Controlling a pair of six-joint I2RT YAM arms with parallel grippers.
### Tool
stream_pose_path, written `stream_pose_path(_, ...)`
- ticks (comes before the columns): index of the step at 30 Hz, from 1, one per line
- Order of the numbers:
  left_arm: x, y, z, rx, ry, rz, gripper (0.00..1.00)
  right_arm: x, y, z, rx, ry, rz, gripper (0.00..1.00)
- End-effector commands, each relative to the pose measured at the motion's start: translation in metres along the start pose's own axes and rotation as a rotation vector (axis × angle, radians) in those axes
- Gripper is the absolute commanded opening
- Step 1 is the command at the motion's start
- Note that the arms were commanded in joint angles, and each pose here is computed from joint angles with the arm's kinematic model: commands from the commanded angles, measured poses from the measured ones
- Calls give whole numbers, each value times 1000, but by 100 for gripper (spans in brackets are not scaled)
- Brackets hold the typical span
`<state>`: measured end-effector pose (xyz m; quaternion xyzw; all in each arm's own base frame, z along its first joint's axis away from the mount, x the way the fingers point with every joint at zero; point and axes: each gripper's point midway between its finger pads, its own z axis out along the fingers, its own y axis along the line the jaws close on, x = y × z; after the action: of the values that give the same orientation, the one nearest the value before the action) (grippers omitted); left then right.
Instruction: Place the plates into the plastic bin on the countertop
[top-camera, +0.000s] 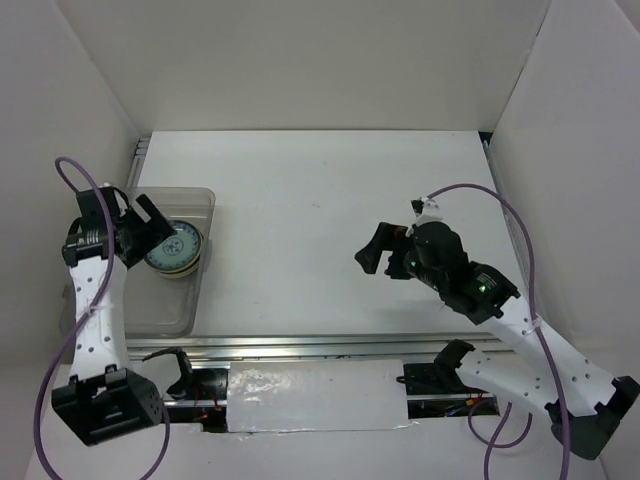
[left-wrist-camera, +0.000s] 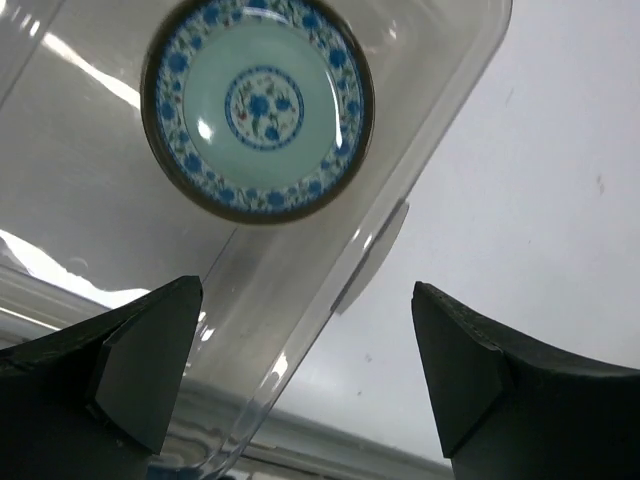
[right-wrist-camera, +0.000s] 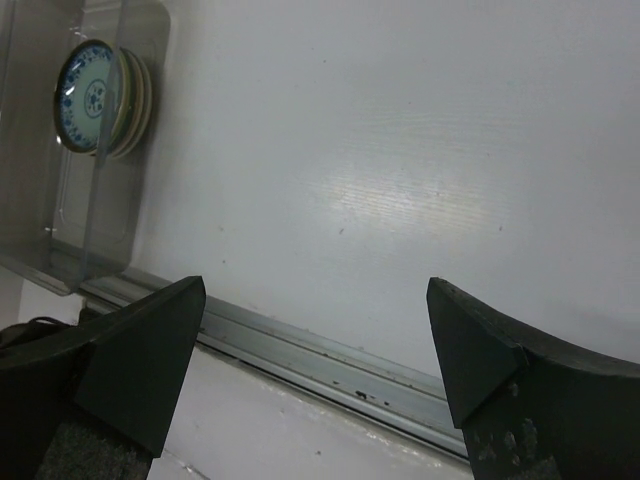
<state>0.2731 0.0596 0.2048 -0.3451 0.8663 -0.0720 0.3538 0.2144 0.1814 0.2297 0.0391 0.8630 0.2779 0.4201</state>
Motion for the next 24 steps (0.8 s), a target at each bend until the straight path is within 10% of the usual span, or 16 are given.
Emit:
stream_pose_path(1,39,1,-29,29,50,131,99,-15,3,-32,26,-49,-58,100)
stream_pose_path(16,65,-5,-212,305,-385,295,99,-62,-37,-173,138,-201,-52,100)
stream_pose_path(24,73,21,-209,241,-449,208,99,-64,-60,-209,69,-241,-72,100)
